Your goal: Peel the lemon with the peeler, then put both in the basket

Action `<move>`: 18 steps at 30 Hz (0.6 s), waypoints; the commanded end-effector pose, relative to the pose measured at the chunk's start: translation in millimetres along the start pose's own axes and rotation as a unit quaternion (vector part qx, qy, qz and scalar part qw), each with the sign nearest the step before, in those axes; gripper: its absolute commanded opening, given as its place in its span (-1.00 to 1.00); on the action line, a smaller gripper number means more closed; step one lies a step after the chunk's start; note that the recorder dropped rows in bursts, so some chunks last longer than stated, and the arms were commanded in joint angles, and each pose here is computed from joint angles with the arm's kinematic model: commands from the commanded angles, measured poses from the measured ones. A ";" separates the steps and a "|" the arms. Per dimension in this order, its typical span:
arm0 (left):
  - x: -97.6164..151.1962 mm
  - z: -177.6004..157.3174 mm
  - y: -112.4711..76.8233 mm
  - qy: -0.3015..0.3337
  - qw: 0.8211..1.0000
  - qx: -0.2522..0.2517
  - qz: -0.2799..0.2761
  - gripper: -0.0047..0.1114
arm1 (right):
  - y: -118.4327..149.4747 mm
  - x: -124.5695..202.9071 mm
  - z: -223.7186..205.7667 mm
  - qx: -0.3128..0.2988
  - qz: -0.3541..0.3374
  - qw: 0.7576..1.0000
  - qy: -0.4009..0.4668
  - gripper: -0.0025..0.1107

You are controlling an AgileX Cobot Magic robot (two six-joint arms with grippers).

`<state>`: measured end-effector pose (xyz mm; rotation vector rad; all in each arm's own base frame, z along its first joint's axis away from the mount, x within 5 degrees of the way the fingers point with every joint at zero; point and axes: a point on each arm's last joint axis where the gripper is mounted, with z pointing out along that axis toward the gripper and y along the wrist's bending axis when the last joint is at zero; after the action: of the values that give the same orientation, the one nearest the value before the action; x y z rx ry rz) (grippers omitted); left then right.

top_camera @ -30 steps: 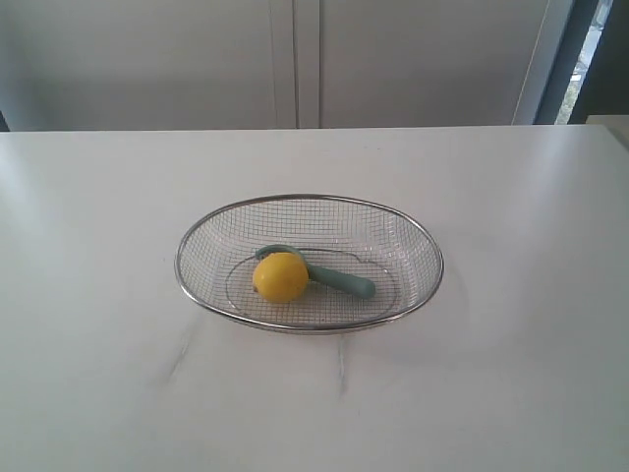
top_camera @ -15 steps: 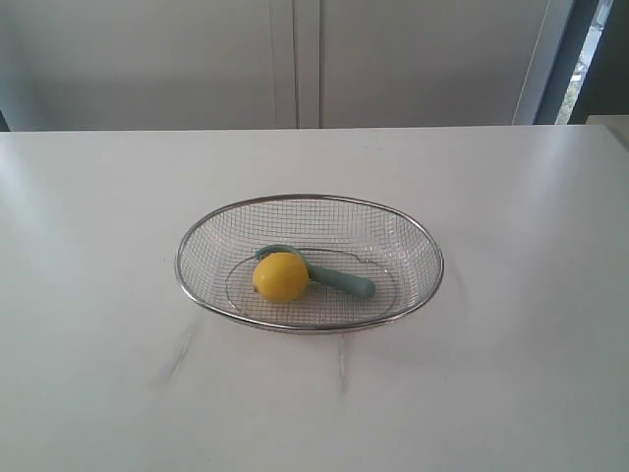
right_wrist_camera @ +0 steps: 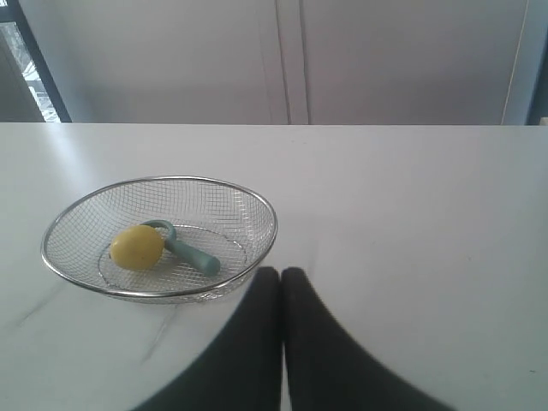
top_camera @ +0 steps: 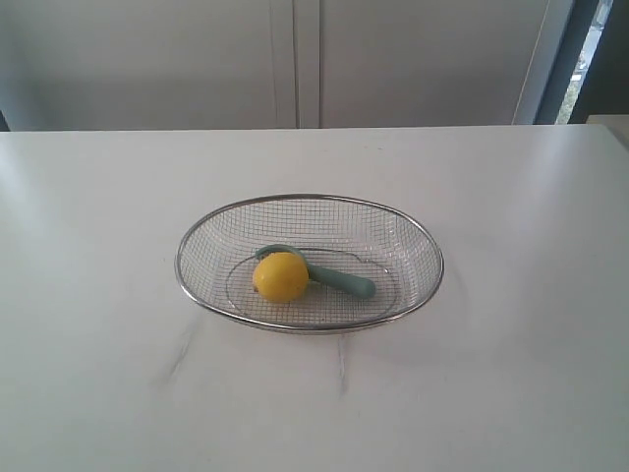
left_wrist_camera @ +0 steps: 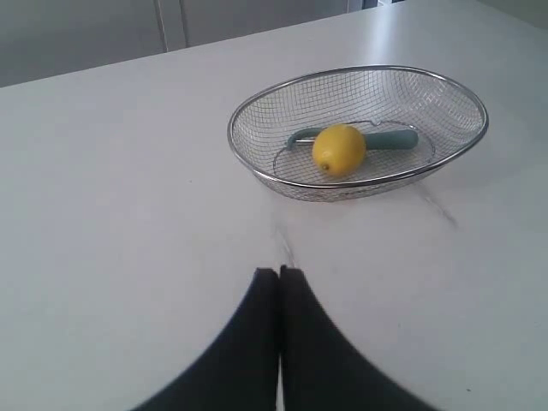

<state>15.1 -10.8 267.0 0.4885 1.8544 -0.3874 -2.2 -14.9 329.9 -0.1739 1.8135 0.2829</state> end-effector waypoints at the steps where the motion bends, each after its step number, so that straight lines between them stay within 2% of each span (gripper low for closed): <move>1: 0.8 1.0 -0.6 0.002 1.000 0.003 -0.005 -0.92 | -0.3 1.1 0.1 0.001 0.001 1.000 0.000 -0.96; 7: 5.4 6.7 0.3 0.000 1.000 -0.008 -0.006 -0.92 | -0.3 1.1 0.1 0.001 0.001 1.000 0.000 -0.96; 10: 5.7 16.0 3.3 -0.050 0.997 -0.046 -0.021 -0.92 | -0.3 1.1 0.1 0.001 0.001 1.000 0.000 -0.96; 14: 14.9 32.9 10.9 -0.128 0.982 -0.109 -0.080 -0.92 | -0.3 1.1 0.1 0.001 0.001 1.000 0.000 -0.96; 18: 37.8 47.2 21.8 -0.154 0.965 -0.171 -0.127 -0.92 | -0.3 1.1 0.1 0.001 0.001 1.000 0.000 -0.96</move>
<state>47.5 -13.6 228.9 0.0778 1.6816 -0.2936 -2.2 -14.9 329.9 -0.1739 1.8135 0.2829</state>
